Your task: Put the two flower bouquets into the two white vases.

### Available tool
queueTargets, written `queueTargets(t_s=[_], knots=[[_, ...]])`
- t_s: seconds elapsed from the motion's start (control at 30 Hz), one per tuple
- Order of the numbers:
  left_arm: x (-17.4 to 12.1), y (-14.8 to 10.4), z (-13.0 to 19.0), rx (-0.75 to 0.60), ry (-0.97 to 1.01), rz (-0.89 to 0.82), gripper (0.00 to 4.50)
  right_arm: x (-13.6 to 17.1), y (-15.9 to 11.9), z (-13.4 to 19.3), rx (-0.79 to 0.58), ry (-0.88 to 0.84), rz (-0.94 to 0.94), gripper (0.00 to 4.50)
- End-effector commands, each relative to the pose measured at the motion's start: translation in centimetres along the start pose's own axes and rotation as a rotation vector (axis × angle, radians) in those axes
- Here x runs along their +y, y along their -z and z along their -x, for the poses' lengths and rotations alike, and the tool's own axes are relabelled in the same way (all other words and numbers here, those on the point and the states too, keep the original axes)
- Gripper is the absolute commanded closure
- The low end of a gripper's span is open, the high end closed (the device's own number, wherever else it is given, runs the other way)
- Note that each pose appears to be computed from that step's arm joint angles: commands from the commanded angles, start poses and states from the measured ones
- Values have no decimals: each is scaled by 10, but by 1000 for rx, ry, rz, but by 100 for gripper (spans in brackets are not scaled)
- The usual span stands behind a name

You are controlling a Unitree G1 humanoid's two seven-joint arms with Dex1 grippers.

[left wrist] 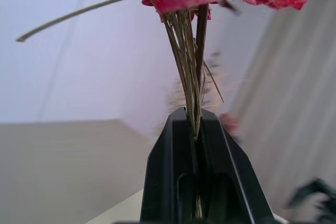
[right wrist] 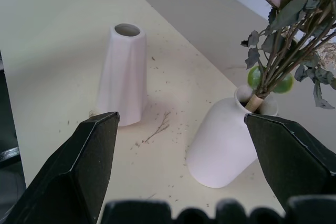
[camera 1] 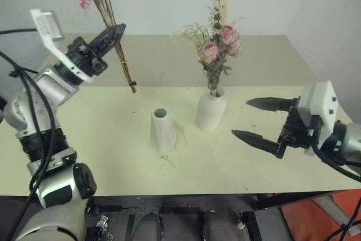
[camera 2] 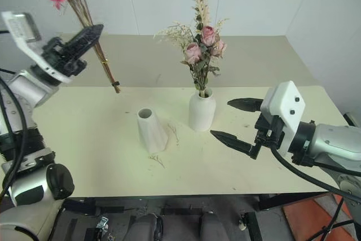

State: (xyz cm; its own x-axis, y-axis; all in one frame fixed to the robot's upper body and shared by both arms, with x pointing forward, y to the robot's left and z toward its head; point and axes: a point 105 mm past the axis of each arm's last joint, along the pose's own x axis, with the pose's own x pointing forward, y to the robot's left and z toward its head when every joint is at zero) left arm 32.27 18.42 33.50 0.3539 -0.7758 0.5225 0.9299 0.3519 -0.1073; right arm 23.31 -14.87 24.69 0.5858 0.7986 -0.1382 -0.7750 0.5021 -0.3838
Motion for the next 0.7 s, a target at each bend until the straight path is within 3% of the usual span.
queueTargets(t_s=[0.03,0.13,0.27,0.7], knots=[[-23,-7,-6,-32,211,-45,448,2,-11,5,-39,29,48,0],[-27,-3,-15,-31,292,-24,448,3,-10,6,-39,39,46,0],[-36,21,-18,29,422,-31,448,3,-9,7,-41,61,45,0],[-18,49,-20,45,453,-6,448,6,-7,9,-18,81,42,0]])
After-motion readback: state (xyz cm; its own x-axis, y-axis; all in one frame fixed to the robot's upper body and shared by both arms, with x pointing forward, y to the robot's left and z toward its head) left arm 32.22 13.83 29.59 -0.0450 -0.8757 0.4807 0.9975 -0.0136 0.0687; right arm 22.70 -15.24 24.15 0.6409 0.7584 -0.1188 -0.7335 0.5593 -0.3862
